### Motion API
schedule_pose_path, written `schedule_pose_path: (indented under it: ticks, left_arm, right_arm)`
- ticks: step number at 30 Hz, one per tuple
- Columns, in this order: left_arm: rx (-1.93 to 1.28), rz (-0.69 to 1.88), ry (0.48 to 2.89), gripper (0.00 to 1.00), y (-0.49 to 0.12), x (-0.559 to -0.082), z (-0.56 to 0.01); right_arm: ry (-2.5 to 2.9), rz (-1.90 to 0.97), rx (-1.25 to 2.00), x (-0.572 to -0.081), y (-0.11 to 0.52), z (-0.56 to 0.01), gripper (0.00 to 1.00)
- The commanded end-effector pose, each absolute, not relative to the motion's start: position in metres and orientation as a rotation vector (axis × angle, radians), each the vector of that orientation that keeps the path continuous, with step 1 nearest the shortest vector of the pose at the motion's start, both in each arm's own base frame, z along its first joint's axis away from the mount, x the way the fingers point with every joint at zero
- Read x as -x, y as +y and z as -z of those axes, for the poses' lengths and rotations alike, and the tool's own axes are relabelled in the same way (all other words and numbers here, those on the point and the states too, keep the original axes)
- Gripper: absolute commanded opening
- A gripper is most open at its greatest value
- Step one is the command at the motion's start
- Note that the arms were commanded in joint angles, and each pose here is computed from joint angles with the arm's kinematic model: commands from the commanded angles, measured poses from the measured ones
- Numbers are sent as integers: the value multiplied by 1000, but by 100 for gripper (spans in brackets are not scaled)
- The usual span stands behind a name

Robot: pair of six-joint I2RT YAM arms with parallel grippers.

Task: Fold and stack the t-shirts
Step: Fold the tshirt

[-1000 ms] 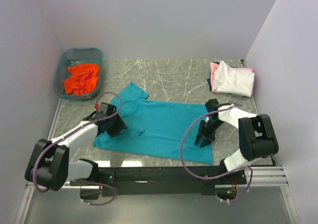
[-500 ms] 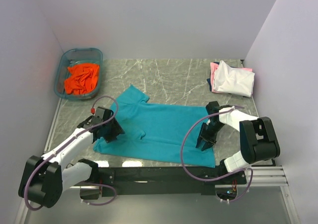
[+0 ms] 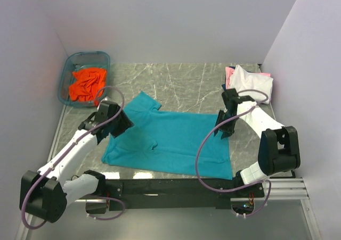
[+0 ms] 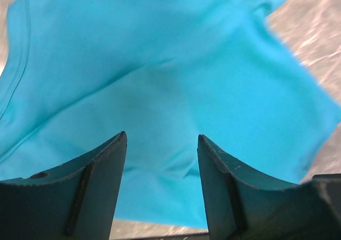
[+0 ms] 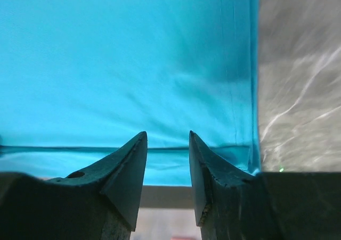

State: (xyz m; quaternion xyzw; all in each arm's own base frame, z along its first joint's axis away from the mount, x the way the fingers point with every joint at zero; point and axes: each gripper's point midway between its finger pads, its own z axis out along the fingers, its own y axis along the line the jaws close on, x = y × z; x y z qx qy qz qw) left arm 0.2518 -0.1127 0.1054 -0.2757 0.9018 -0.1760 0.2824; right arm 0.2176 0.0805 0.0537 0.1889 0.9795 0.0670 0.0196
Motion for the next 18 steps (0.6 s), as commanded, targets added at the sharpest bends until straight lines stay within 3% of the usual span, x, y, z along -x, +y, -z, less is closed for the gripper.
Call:
schedule_pose_path:
  ticks: [1,18]
  left_arm:
    - [689,469,2338,62,-117,-283,-129]
    - [577,463,2307,63,-137,-348,-155]
  right_arm:
    - [2924,-80,-548,-251,59,-81,45]
    - [2772,55,-534,-341,21,-59,39]
